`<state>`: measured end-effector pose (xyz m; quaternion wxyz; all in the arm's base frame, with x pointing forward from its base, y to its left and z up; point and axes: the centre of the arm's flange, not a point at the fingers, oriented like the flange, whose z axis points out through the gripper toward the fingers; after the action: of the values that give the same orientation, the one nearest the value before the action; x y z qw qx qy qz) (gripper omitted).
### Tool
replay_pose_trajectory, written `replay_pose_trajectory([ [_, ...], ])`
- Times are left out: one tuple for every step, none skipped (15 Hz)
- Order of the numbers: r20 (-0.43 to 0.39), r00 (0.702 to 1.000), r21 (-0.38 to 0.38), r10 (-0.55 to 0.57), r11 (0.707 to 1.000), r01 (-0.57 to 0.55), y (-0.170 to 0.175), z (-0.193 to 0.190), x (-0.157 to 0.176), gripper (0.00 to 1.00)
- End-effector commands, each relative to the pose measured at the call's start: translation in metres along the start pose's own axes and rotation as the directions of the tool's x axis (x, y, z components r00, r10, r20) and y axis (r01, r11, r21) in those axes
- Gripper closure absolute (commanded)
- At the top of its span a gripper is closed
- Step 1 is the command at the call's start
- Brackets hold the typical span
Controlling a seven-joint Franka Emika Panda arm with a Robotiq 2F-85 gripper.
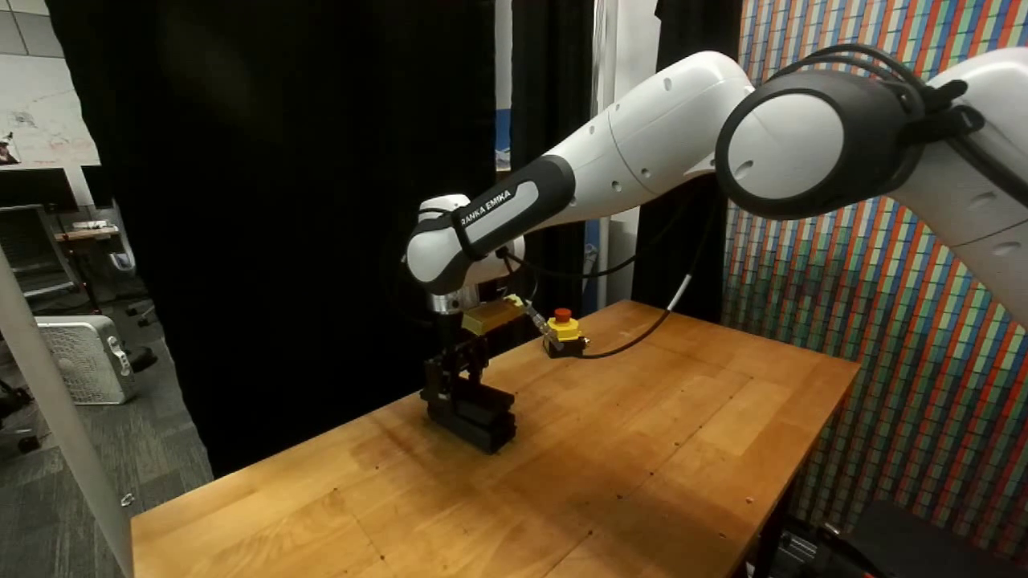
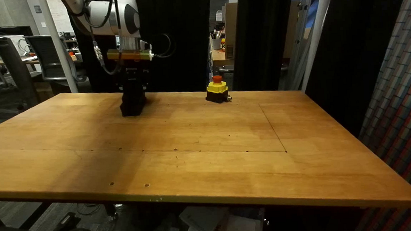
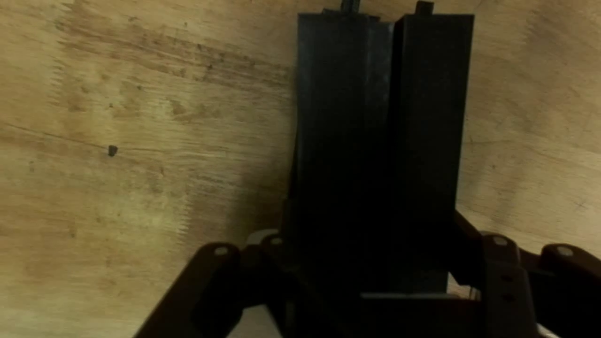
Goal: Stack the black objects
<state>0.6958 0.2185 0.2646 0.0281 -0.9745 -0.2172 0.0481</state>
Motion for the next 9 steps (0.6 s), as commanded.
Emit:
replay_pose_trajectory([
  [-0.022,1.0,0.0,0.022,1.0,-0.022,-0.0017,-0.0051,-0.009,0.55],
  [-0.022,0.999,0.0,0.024,1.0,-0.024,-0.0016,-0.005,-0.0095,0.55],
  [-0.022,0.999,0.0,0.026,1.0,-0.026,-0.0015,-0.0056,-0.01,0.55],
  [-0.023,0.999,0.0,0.028,1.0,-0.028,-0.0017,-0.0048,-0.0099,0.55],
  [-0.023,0.999,0.0,0.03,1.0,-0.03,-0.0017,-0.0051,-0.0103,0.55],
  [-0.024,0.999,0.0,0.032,0.999,-0.032,-0.002,-0.0053,-0.0104,0.55],
  [-0.024,0.999,0.001,0.034,0.999,-0.034,-0.0026,-0.0047,-0.0102,0.55],
  [-0.025,0.999,0.004,0.039,0.999,-0.039,-0.0029,-0.0053,-0.0102,0.21],
  [-0.025,0.999,0.006,0.04,0.999,-0.04,-0.0029,-0.005,-0.0099,0.06],
])
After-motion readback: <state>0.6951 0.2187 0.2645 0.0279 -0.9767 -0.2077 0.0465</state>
